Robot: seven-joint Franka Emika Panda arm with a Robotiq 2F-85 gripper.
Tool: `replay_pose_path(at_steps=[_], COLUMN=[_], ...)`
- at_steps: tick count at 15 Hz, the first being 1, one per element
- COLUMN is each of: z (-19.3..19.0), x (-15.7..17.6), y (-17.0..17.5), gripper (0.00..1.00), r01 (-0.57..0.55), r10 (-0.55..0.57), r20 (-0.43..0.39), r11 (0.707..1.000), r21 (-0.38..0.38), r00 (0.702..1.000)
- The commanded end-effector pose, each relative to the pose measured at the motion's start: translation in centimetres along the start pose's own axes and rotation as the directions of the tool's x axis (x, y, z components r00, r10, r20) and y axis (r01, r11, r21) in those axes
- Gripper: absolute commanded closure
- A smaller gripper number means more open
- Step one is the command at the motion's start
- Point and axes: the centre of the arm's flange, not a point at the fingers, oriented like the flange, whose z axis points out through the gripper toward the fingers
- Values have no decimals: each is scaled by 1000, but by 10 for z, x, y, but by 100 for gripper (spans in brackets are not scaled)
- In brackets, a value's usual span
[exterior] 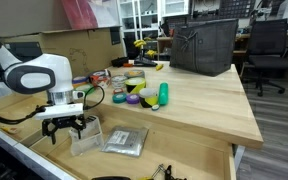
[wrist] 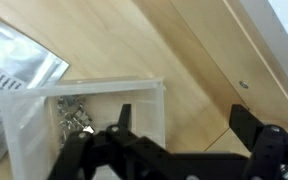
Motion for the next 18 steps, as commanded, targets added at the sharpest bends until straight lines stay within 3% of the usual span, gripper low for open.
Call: replay_pose_path(at_steps=[1, 10, 18], z=[-12, -38, -16], x=[-17, -68, -60], y=[8, 7, 13], gripper=[0, 0, 0], r01=[-31, -21, -57], r10=[30, 18, 56], r20=[-27, -93, -30], r11=[999, 999, 998], r21=[-14, -42, -23], r00=[999, 996, 998])
